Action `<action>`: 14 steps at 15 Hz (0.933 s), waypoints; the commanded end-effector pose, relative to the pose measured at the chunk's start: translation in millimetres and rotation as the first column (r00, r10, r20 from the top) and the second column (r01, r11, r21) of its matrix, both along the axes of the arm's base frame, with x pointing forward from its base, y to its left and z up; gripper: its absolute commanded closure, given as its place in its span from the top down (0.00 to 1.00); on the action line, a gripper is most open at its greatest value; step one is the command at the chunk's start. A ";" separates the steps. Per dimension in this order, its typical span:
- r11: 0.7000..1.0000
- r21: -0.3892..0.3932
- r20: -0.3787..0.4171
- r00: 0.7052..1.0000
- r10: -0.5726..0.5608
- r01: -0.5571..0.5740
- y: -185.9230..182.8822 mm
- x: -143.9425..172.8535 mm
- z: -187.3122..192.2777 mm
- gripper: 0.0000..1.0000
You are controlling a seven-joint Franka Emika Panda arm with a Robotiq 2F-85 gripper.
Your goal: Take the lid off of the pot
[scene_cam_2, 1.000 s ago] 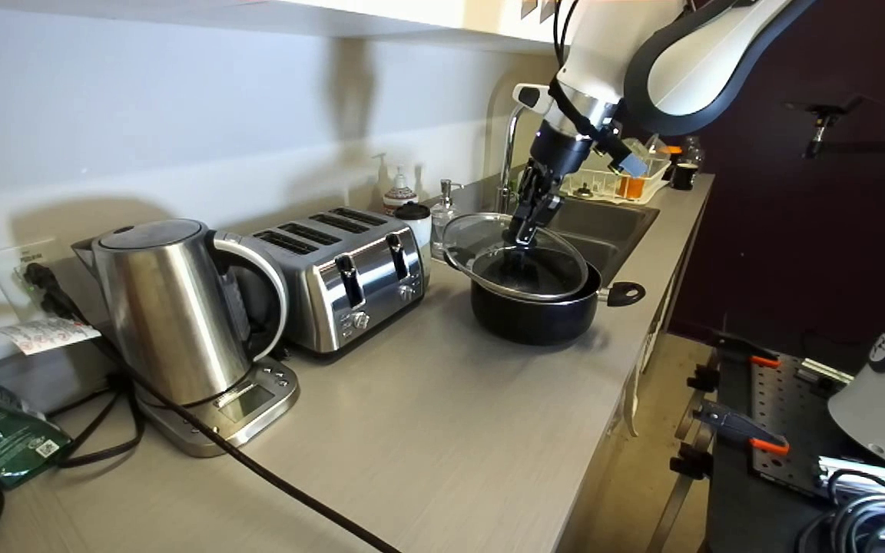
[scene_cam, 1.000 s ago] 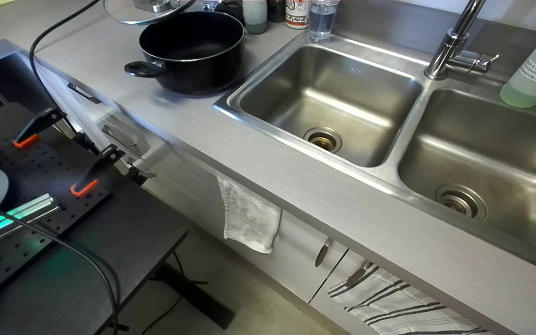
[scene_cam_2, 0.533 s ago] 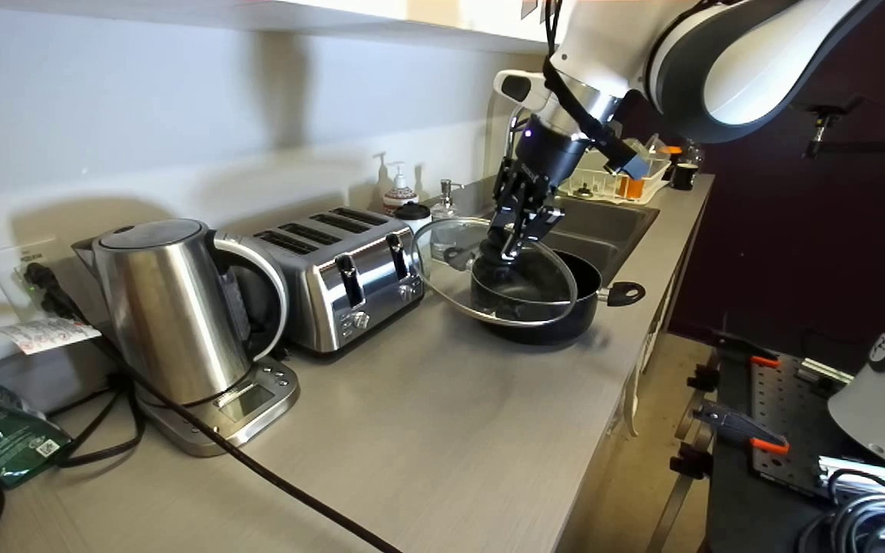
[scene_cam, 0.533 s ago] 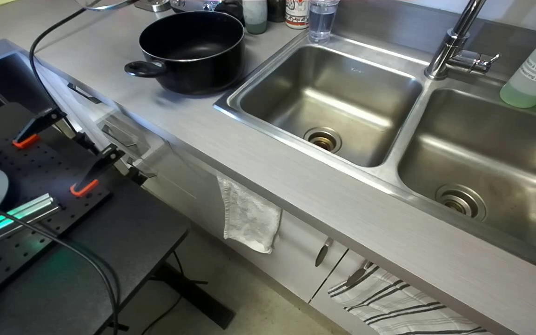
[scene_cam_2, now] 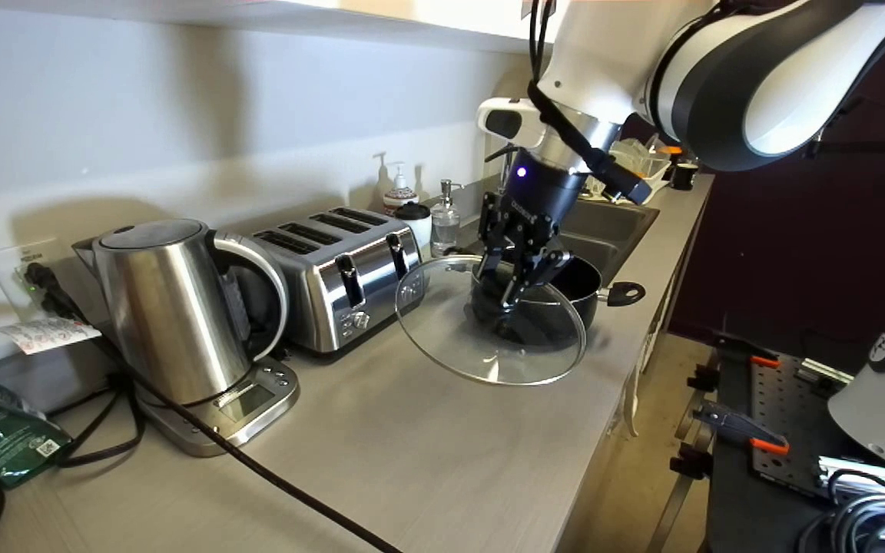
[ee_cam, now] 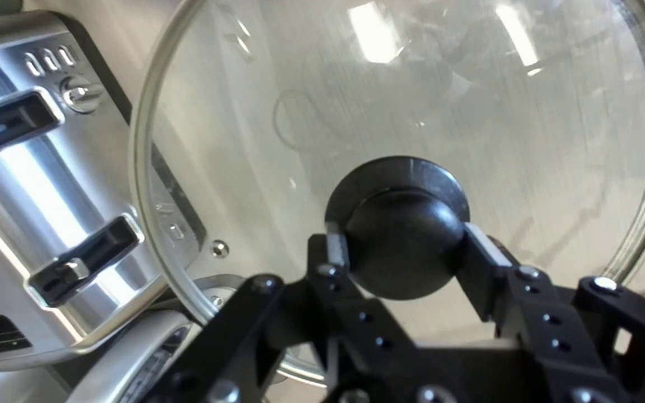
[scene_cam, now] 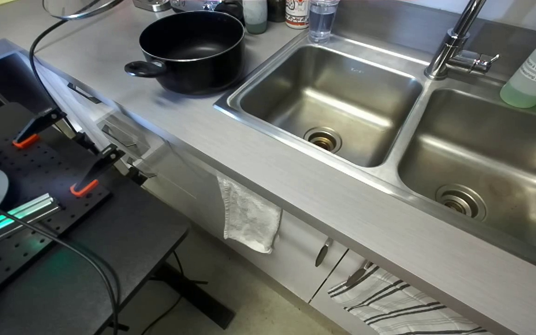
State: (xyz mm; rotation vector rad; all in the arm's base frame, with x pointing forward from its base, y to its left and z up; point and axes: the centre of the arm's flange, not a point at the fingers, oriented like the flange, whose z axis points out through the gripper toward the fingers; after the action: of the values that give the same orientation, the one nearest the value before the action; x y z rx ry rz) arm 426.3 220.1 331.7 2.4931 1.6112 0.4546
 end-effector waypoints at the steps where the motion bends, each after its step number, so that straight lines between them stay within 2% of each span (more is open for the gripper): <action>1: 0.997 -0.046 -0.077 0.996 0.054 -0.058 18.9 31.5 -16.2 0.25; 4: 0.995 -0.087 -0.127 0.991 0.043 -0.054 20.8 50.1 -42.6 0.25; 8: 0.985 -0.154 -0.131 0.990 0.057 -0.077 15.9 71.0 -76.1 0.25; 14: 0.966 -0.221 -0.152 0.983 0.104 -0.137 14.8 77.0 -122.7 0.25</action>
State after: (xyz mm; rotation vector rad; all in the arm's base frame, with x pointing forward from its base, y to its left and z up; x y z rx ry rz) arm 492.6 225.9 221.1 2.3518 1.7617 0.1100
